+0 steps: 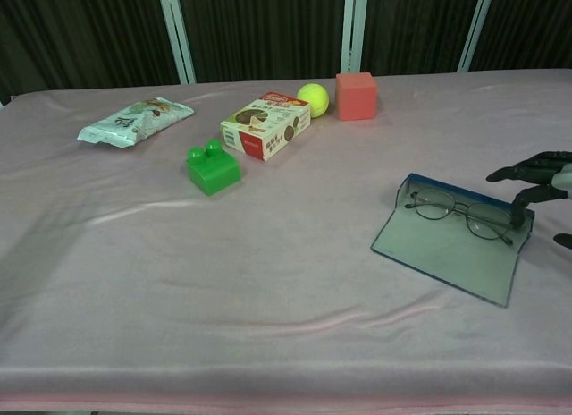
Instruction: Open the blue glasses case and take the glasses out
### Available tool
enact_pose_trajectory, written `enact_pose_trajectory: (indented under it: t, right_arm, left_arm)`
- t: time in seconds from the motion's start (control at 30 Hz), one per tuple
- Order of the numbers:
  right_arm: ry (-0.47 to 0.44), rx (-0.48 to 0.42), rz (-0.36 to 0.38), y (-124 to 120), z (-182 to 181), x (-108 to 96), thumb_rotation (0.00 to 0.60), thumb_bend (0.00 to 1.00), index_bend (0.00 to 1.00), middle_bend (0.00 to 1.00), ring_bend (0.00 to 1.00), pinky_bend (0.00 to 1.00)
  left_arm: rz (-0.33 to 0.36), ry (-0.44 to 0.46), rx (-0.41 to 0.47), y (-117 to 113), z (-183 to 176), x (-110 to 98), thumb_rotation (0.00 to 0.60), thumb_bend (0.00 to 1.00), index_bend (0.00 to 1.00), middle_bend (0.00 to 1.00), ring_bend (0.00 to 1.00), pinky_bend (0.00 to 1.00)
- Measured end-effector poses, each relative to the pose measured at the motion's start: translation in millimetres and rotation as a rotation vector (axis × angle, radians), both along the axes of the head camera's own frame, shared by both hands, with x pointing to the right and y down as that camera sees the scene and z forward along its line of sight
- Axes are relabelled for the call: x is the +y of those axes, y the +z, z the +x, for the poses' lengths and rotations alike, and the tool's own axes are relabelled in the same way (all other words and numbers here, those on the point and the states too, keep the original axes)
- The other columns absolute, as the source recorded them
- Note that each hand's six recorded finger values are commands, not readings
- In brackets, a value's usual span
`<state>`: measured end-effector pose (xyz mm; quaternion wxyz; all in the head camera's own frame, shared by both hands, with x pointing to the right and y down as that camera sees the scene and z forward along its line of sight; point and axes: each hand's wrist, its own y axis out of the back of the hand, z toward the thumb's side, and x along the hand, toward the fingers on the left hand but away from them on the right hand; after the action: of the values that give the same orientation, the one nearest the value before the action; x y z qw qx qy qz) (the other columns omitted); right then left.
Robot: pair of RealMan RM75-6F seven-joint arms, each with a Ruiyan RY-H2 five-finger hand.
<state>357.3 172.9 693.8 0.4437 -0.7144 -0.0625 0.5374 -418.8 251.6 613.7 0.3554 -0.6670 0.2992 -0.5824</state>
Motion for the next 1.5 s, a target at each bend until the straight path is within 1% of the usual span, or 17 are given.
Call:
enact_pose_trajectory:
  t: [0.27, 0.4, 0.5, 0.57, 0.73, 0.87, 0.93, 1.03, 1.2, 1.37, 1.5]
  right_arm:
    - [0.067, 0.047, 0.033, 23, -4, -41, 0.600, 0.60, 0.47, 0.13, 0.06, 0.00]
    - [0.082, 0.045, 0.036, 32, -14, -55, 0.600, 0.59, 0.47, 0.13, 0.06, 0.00]
    - [0.083, 0.031, 0.054, 29, -17, -58, 0.600, 0.59, 0.47, 0.13, 0.06, 0.00]
    - [0.091, 0.005, 0.065, 23, -19, -58, 0.600, 0.59, 0.47, 0.13, 0.06, 0.00]
    - [0.136, -0.079, 0.049, 10, -23, -57, 0.600, 0.59, 0.49, 0.13, 0.06, 0.00]
    - [0.184, -0.165, 0.050, 2, -32, -66, 0.600, 0.56, 0.51, 0.12, 0.06, 0.00]
    - [0.184, -0.179, 0.067, 2, -40, -74, 0.600, 0.55, 0.52, 0.12, 0.06, 0.00]
    - [0.173, -0.172, 0.072, 9, -53, -83, 0.600, 0.55, 0.53, 0.12, 0.06, 0.00]
    - [0.148, -0.133, 0.065, 26, -74, -94, 0.600, 0.53, 0.53, 0.12, 0.06, 0.00]
    - [0.139, -0.116, 0.061, 31, -76, -93, 0.600, 0.52, 0.54, 0.12, 0.06, 0.00]
    - [0.139, -0.092, 0.060, 34, -68, -90, 0.600, 0.52, 0.54, 0.12, 0.06, 0.00]
  left_arm:
    - [-0.011, -0.009, -0.015, 6, -1, -1, 0.600, 0.42, 0.00, 0.00, 0.00, 0.06]
    - [-0.006, -0.023, -0.019, 5, -4, -3, 0.600, 0.42, 0.00, 0.00, 0.00, 0.06]
    - [0.002, -0.030, -0.015, 2, -5, -4, 0.600, 0.42, 0.00, 0.00, 0.00, 0.06]
    - [0.006, -0.031, -0.010, 1, -5, -4, 0.600, 0.42, 0.00, 0.00, 0.00, 0.06]
    - [0.007, -0.029, 0.001, -2, -5, -4, 0.600, 0.42, 0.00, 0.00, 0.00, 0.06]
    - [0.006, -0.029, 0.002, -2, -6, -3, 0.600, 0.42, 0.00, 0.00, 0.00, 0.06]
    - [0.006, -0.027, 0.003, -2, -5, -3, 0.600, 0.42, 0.00, 0.00, 0.00, 0.06]
    - [0.004, -0.026, 0.000, -2, -6, -3, 0.600, 0.42, 0.00, 0.00, 0.00, 0.06]
    - [0.003, -0.028, -0.002, -1, -6, -3, 0.600, 0.42, 0.00, 0.00, 0.00, 0.06]
    - [0.005, -0.029, -0.001, -2, -7, -3, 0.600, 0.42, 0.00, 0.00, 0.00, 0.06]
    - [0.000, -0.026, 0.000, -1, -7, -3, 0.600, 0.42, 0.00, 0.00, 0.00, 0.06]
